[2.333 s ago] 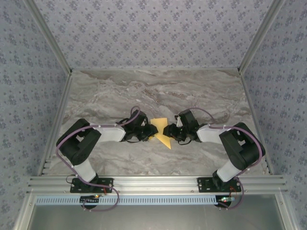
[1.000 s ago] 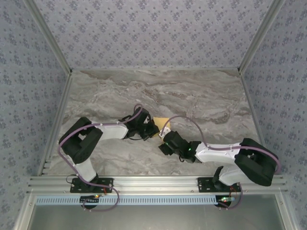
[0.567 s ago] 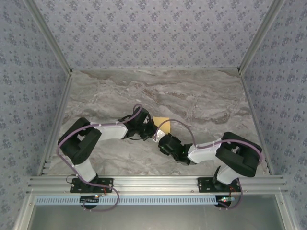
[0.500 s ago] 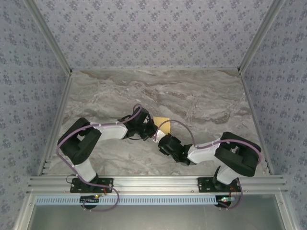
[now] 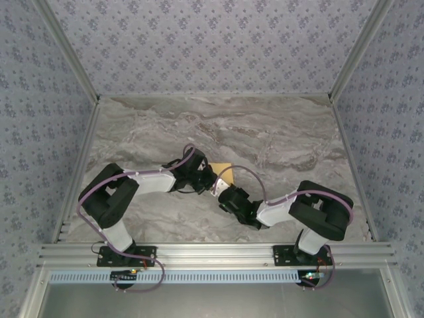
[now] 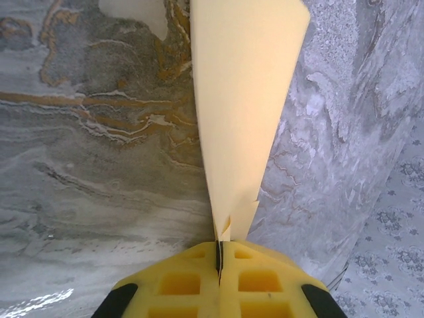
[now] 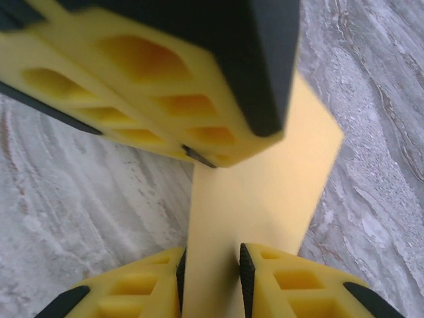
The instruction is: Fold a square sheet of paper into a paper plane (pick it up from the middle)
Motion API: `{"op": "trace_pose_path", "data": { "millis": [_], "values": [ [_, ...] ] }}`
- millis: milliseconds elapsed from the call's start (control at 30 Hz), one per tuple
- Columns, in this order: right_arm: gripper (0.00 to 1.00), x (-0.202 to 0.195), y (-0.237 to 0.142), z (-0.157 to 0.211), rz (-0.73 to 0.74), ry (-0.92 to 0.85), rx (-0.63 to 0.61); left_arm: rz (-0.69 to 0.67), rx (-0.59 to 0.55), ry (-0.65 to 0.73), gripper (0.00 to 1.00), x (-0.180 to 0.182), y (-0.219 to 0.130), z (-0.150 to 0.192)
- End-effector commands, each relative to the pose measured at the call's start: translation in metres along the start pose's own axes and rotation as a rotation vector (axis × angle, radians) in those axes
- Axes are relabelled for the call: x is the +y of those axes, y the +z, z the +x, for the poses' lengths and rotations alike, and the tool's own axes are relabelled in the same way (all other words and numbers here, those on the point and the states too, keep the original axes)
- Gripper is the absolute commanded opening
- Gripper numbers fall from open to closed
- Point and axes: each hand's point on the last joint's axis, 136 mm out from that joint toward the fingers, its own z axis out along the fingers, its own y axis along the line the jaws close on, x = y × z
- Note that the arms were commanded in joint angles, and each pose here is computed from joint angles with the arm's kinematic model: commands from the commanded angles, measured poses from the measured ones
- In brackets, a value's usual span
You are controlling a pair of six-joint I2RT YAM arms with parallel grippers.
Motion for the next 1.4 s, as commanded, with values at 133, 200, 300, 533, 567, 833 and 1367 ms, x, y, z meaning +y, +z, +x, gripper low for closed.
{"op": "trace_pose_path", "data": {
  "millis": [133,200,300,533,567,833,1367],
  "values": [
    [0.17,-0.012,-0.003,0.007,0.024,0.029,0.011,0.013,-0.028,-0.008,0.16,-0.011,-0.018,-0.007],
    [0.15,-0.009,-0.004,0.007,0.002,0.033,0.009,0.011,-0.041,-0.009,0.2,-0.009,-0.025,-0.011],
    [0.11,-0.003,-0.003,0.006,-0.036,0.054,0.006,0.009,-0.074,-0.02,0.31,-0.004,-0.039,-0.022],
    [0.06,0.002,-0.008,0.001,-0.155,0.227,-0.03,0.009,-0.192,-0.042,0.55,0.017,-0.081,-0.047],
    [0.05,0.002,-0.009,0.0,-0.179,0.267,-0.033,0.011,-0.208,-0.036,0.58,0.018,-0.087,-0.048],
    [0.04,-0.005,-0.015,-0.011,-0.373,0.581,-0.056,0.065,-0.191,0.0,0.63,0.023,-0.084,-0.038],
    [0.06,-0.007,-0.017,0.0,-0.489,0.787,0.023,0.176,-0.056,0.157,0.45,-0.02,-0.029,-0.007]
  ]
}}
